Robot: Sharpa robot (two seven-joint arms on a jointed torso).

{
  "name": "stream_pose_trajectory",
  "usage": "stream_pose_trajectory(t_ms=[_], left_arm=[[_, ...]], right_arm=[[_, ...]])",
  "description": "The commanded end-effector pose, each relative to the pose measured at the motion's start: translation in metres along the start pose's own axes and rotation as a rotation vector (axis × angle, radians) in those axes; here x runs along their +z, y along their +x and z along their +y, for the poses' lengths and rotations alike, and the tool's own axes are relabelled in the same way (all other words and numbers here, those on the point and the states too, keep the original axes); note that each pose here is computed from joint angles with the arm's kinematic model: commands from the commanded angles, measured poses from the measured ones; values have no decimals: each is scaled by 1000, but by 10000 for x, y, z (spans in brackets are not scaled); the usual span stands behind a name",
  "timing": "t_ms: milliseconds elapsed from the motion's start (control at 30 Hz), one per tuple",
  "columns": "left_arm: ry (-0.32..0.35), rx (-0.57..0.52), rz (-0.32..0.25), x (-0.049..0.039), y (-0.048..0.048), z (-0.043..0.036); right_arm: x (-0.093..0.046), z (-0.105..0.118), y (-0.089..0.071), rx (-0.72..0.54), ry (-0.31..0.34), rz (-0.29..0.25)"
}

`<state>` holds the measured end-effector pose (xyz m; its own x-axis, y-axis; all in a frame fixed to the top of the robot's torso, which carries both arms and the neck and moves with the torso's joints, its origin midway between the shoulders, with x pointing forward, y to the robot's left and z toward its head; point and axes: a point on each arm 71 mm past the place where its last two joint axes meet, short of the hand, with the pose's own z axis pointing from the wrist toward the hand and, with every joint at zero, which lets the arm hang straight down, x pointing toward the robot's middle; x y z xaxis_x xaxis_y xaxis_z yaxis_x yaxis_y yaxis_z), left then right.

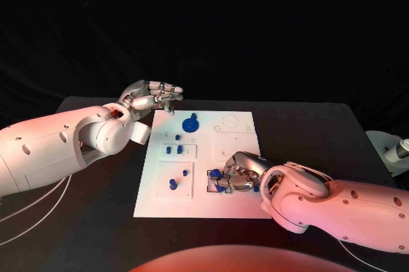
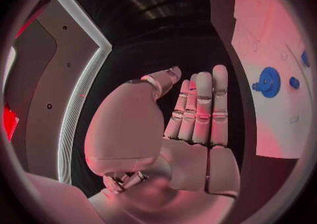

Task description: Assemble the parts on the task board

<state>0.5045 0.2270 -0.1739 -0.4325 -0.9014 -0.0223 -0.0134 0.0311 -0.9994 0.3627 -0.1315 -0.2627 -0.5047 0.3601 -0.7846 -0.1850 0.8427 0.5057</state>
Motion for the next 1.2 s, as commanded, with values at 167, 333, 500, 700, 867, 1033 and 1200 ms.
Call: stream_pose_trajectory(t_ms=[167, 333, 500, 700, 867, 1033, 1200], left_arm=[[6, -6, 13, -2, 17, -12], [4, -7, 15, -3, 21, -12], [3, -7, 15, -5, 19, -12], [2, -7, 15, -8, 15, -11], [1, -7, 14, -12, 9, -11], [0, -6, 12, -18, 0, -11], [-1, -5, 10, -26, -13, -10]], right_arm=[[35, -3, 3, -48, 8, -5], [51, 0, -3, -57, 5, -19], [57, 8, -6, -66, 0, -26], [39, 42, -6, -65, -16, -35], [1, 55, -19, -58, -30, -48], [-67, 57, -30, -51, -49, -43], [-131, 57, -31, -45, -64, -25]])
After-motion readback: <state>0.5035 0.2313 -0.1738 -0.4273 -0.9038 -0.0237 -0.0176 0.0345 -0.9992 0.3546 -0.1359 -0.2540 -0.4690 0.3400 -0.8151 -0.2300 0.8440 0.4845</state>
